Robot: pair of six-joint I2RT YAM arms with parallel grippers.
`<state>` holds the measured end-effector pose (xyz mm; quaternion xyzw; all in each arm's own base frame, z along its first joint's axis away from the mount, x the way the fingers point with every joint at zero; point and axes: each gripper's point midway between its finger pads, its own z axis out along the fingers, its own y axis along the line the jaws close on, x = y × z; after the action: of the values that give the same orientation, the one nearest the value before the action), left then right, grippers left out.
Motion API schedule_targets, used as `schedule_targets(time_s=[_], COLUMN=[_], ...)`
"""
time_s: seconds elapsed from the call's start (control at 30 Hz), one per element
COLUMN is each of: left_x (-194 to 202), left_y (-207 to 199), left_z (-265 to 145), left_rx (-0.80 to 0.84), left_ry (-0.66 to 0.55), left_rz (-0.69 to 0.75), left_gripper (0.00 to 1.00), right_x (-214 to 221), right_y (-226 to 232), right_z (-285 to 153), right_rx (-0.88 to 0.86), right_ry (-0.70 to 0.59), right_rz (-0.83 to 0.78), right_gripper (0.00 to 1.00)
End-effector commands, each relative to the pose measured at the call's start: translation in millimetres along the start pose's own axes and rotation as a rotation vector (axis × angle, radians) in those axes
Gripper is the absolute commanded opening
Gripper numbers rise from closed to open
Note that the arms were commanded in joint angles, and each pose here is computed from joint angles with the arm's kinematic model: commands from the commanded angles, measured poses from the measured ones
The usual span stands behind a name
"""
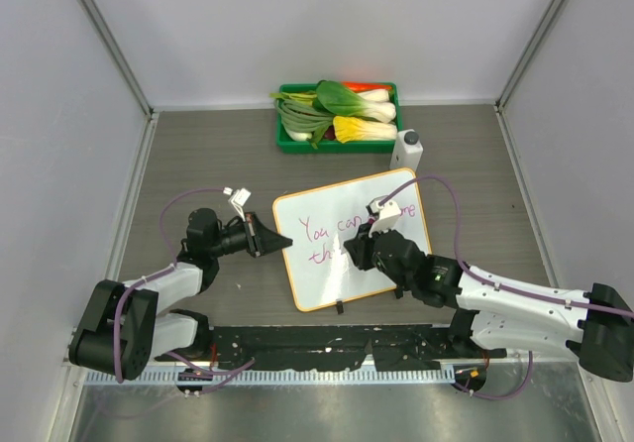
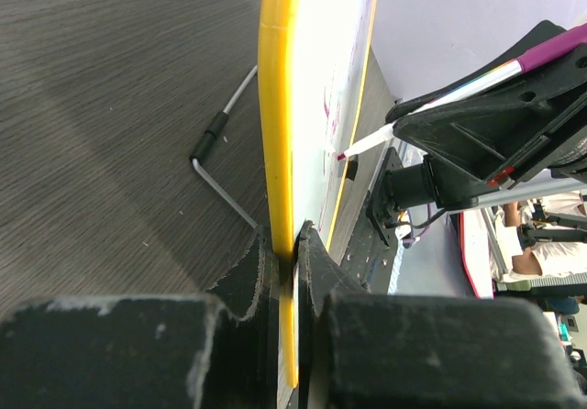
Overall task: Write a sentence on the whiteboard
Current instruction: Write on the whiteboard at the whiteboard stand.
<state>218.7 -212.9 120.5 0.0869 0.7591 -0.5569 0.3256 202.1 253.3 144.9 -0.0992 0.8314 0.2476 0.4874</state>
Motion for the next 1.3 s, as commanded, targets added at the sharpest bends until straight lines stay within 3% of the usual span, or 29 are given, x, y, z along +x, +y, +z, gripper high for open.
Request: schedule_targets(time_s=[0.0,0.4,0.73,1.27], left_x=[-2.6,-2.8,-2.3,-3.6], left_y=[12.2,11.8,11.8,11.4], left_z=[2.6,2.7,3.0,2.9], left_rx=[-0.046,-0.044,-0.043,-0.042], left_ry=[-0.010,-0.011,-0.009,-0.013], left_rz=[0.049,0.050,0.049,0.050], left_gripper=[0.00,0.00,0.00,0.00], right_x=[14.9,13.5,-21.2,-17.2], right_y=[-10.6,3.3,18.1,-11.1], right_z=[-0.2,4.1,-17.9,-19.0], right_rx=[0.028,-0.023,-0.121,0.008], right_ry=[0.043,0.037,-0.077,-0.089], right_rz=[-0.016,0.030,0.112,0.067], right_gripper=[0.01,0.01,0.01,0.01])
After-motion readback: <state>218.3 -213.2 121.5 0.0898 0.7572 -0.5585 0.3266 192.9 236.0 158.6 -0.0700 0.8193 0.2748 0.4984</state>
